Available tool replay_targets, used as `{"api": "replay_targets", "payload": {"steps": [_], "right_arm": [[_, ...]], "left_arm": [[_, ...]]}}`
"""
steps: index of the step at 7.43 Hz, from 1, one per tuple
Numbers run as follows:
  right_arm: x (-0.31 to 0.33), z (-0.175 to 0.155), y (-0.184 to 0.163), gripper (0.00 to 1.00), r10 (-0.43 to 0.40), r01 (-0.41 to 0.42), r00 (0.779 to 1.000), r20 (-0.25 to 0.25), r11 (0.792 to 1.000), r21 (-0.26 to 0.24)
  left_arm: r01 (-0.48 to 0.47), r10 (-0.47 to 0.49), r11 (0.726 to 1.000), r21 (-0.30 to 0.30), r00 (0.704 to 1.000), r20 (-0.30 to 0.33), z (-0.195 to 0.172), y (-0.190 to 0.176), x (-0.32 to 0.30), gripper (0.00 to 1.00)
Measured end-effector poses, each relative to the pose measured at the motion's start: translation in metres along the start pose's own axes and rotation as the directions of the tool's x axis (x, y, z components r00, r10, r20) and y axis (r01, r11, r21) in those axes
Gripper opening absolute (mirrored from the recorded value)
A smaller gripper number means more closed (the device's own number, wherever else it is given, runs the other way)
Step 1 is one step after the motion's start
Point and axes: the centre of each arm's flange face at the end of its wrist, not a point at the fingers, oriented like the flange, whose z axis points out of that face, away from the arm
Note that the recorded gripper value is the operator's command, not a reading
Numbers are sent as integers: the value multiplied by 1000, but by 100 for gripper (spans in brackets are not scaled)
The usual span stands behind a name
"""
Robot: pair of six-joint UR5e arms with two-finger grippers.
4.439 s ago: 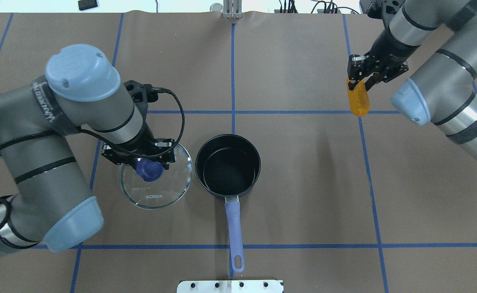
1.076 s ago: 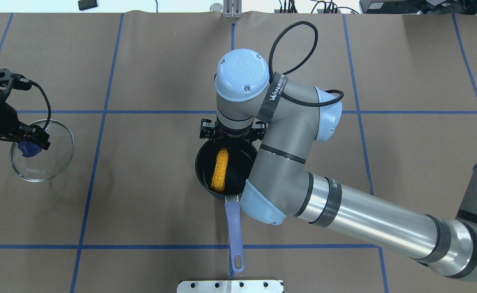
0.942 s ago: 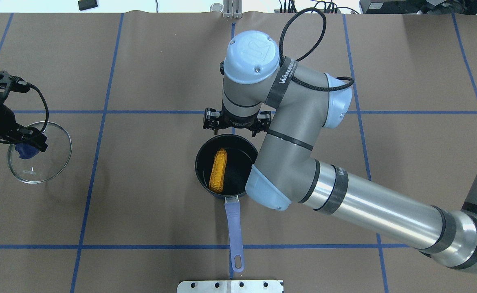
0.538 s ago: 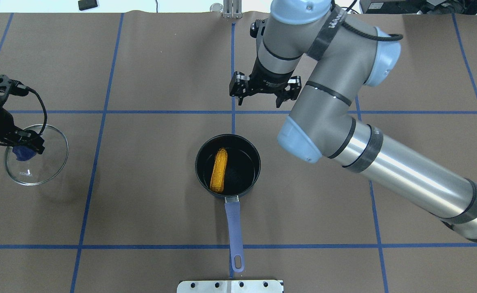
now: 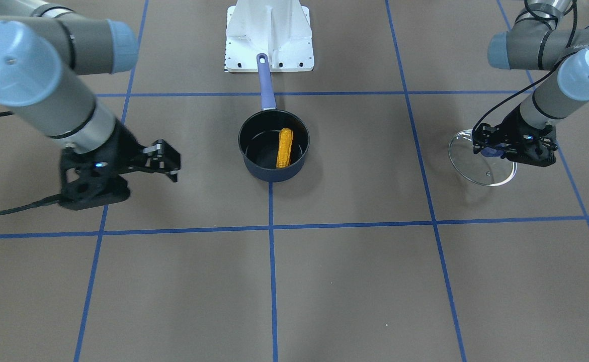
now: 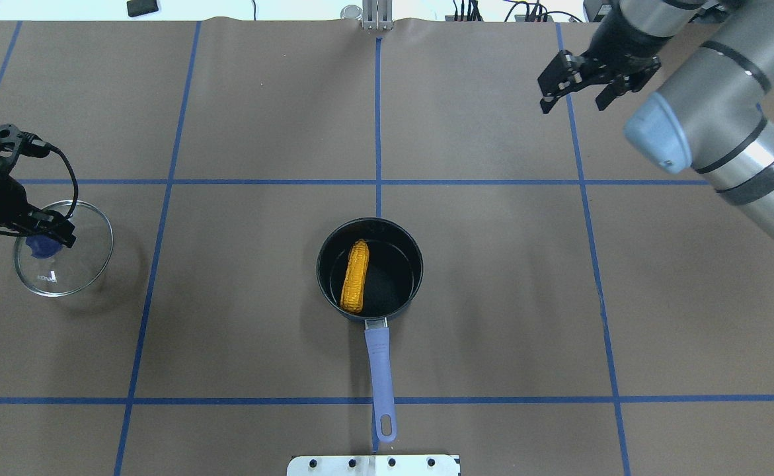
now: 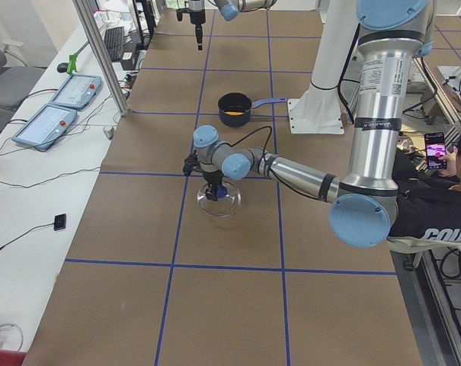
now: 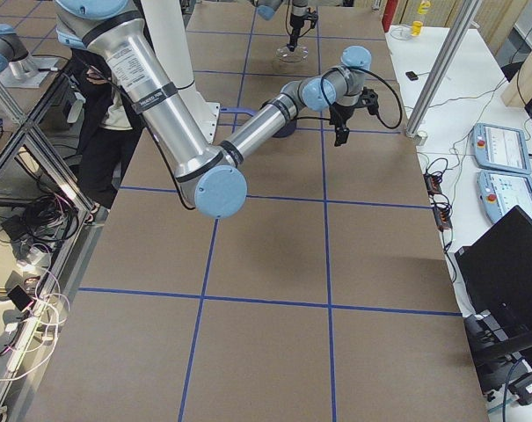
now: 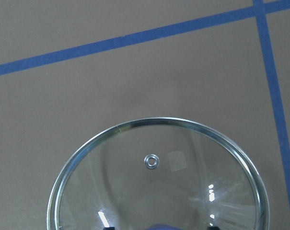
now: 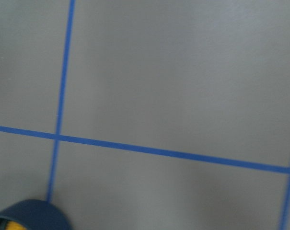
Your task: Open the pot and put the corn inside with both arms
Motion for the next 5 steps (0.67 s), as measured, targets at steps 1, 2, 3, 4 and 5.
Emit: {"api": "replay_targets", "payload": {"steps": [1,2,3,4,5], "right_arm": [[57,-13,4,100,-22,22,1000,0,1000,-3],[107,-22,13,100,-26,26,1000,-5,1000,-3],[151,-29,23,100,-27,27,999,-19,1000,0],[189,-35,31,100,-24,24,999,-34,1000,3],[222,-41,42,100,-21,21,999,-47,1000,6]], "left_arm": [[1,-1,1000,0,1000,0,1,-1,-1,56],[2,-2,1000,-1,1000,1,2,-2,-1,56],[4,-4,1000,-3,1000,2,3,-3,-2,56],[6,-6,1000,-6,1000,3,5,-4,-3,56],[10,-10,1000,-11,1000,7,9,-6,-5,56]]}}
